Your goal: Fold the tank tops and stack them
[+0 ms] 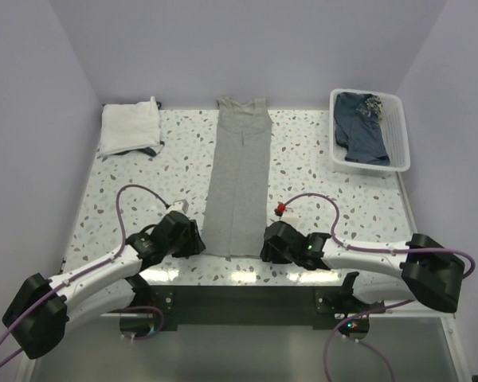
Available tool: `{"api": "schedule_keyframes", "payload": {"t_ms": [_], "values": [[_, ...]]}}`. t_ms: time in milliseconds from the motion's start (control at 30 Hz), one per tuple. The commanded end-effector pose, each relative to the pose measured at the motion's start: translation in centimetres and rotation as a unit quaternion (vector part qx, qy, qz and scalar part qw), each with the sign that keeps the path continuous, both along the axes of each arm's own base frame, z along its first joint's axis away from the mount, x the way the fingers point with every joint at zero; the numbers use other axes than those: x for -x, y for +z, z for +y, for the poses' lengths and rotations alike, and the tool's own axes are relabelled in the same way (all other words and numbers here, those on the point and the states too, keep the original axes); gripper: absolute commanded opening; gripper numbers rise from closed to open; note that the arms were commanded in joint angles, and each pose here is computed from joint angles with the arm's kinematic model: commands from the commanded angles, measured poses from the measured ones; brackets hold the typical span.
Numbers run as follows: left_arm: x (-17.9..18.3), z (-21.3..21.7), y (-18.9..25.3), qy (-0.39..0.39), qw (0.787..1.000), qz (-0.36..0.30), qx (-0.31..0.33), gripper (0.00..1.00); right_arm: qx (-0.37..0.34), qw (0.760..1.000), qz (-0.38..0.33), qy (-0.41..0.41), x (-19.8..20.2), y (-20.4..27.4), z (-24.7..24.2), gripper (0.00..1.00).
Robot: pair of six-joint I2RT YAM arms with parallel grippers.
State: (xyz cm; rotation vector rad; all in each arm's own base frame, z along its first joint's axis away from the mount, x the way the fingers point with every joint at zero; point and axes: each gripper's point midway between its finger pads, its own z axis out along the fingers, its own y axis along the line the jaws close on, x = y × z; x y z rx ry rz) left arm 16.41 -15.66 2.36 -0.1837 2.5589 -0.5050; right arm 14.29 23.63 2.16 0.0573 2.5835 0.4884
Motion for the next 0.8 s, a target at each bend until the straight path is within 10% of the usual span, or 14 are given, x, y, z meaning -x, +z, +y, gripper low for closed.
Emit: {"api": "schedule_keyframes", "payload": {"t_ms": [0,533,767], "values": [[-0.4,-0.2,-0.5,0.015,1.0,0.003,0.01,0.54,-0.022,1.0,-0.001,-0.007,-0.2,0.3,0.6,0.45],[1.3,-0.5,-3.0,0.005,0.999,0.033,0.031,0.4,0.004,1.0,0.023,-0.008,0.4,-2.2,0.1,0.26],[1.8,-1.6,-2.4,-0.017,0.998,0.034,0.058,0.02,0.022,1.0,0.01,-0.013,0.2,-1.2,-1.1,0.0]]}}
